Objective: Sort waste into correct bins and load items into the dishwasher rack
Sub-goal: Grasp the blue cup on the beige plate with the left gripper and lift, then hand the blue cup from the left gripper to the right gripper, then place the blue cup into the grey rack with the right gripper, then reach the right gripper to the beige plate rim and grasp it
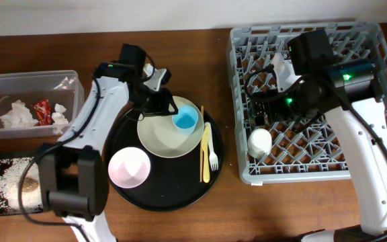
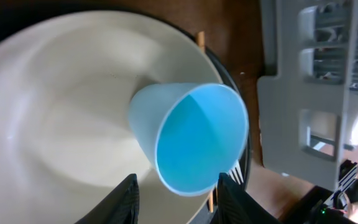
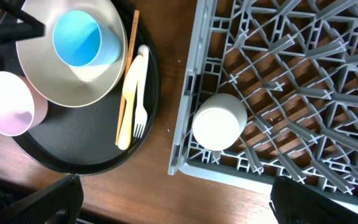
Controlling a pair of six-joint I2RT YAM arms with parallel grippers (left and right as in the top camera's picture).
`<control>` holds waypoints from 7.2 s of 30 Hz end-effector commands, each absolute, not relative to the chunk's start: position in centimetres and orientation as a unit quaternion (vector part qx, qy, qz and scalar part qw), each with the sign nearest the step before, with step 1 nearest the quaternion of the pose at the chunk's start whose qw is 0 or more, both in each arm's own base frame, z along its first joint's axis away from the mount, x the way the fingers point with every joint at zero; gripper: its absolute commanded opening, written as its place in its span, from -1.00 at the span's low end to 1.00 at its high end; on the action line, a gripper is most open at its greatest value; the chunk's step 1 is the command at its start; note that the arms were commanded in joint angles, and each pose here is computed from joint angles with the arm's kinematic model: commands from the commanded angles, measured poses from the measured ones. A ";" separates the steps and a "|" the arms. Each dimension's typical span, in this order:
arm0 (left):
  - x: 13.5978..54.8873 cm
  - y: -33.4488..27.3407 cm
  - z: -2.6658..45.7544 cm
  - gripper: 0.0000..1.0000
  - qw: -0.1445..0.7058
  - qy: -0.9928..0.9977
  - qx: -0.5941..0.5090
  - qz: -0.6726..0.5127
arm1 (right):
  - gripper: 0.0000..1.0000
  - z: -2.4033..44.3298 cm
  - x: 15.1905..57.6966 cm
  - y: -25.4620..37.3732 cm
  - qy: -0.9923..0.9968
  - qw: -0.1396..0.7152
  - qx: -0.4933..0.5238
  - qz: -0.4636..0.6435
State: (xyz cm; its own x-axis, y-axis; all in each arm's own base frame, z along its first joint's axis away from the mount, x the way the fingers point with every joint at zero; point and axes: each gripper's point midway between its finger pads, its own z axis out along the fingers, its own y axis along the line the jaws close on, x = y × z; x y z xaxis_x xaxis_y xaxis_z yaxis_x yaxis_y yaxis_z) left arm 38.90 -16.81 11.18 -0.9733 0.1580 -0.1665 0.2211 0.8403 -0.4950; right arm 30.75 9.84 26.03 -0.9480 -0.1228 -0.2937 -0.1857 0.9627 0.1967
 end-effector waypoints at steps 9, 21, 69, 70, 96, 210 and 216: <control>38.3 -18.1 7.7 -0.19 0.040 0.980 0.095 -0.172 | 1.00 25.8 30.6 9.9 0.981 0.137 -0.082 0.107; 39.0 -18.1 6.8 -0.99 0.037 0.980 0.093 -0.170 | 0.97 25.2 30.4 10.1 0.982 0.127 -0.082 0.110; 33.9 -23.2 31.7 -0.99 0.167 0.648 0.280 -0.688 | 0.71 33.6 31.3 23.3 0.738 0.242 -0.357 0.519; 33.9 -23.2 31.7 -1.00 0.167 0.648 0.280 -0.688 | 0.70 33.6 31.2 23.3 0.737 0.242 -0.357 0.520; 35.7 -20.8 30.9 -0.44 0.189 0.673 0.260 -0.666 | -0.01 32.8 30.5 24.2 0.742 0.228 -0.371 0.510; 39.2 -5.5 16.8 0.99 0.086 0.963 0.047 -0.250 | -0.59 3.2 41.8 25.0 0.968 0.151 -0.191 0.066; 39.2 -5.5 16.8 0.99 0.086 0.963 0.047 -0.250 | -0.91 4.9 43.0 25.7 0.963 0.174 -0.191 0.074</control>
State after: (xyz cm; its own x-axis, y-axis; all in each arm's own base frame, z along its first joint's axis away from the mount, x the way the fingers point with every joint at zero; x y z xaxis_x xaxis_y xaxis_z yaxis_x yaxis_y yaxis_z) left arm 38.90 -5.49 15.97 -0.9856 0.0461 -0.1628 0.1198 0.8697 -0.4787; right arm 41.94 25.05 3.73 -0.8768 -0.3535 -0.3260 -0.3974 0.9144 0.0772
